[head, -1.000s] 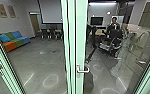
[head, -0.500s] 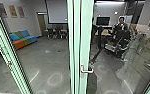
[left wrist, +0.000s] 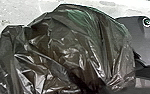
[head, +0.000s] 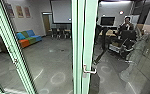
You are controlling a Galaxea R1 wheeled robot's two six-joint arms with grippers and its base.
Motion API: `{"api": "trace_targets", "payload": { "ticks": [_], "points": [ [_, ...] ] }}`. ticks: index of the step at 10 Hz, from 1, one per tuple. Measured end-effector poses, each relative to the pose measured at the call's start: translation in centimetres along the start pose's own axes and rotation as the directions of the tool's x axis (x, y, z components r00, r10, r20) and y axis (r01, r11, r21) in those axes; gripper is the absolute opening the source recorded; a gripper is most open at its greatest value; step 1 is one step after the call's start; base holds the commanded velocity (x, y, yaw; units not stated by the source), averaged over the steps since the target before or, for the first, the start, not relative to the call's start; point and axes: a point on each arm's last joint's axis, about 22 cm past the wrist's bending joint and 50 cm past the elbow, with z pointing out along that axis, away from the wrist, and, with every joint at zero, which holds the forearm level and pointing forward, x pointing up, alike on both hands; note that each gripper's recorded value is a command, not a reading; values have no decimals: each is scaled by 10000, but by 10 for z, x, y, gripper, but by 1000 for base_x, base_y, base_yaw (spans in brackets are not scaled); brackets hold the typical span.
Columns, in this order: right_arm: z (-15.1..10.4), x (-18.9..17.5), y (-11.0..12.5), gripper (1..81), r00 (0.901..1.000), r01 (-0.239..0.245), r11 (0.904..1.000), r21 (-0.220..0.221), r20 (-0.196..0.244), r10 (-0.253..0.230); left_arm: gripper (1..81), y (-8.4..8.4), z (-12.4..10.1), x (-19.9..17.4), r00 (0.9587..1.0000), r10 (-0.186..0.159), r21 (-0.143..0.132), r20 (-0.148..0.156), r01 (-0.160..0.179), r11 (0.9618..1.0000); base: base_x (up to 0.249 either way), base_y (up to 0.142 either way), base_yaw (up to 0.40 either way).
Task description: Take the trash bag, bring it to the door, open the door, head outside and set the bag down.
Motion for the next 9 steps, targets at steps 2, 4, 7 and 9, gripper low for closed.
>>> {"api": "trace_targets", "payload": {
  "ticks": [2, 4, 7, 9],
  "points": [
    [0, 0, 0, 811, 10000, 13, 10000, 2, -8, -13, 10, 0, 0, -2, 10000, 1, 3, 25, -1, 10000, 0, 0, 51],
    [0, 0, 0, 811, 10000, 4, 10000, 1, -8, -4, 10, -1, 0, 0, 10000, 4, 8, 9, -4, 10000, 0, 0, 0],
    [0, 0, 0, 811, 10000, 2, 10000, 1, -5, -2, 10, -1, 0, -1, 10000, 3, 8, 13, -3, 10000, 0, 0, 0],
    [0, 0, 0, 811, 10000, -6, 10000, 0, 0, 6, 10, 0, 0, -1, 10000, -17, 3, 19, 17, 10000, 0, 0, 0]
  ]
}}
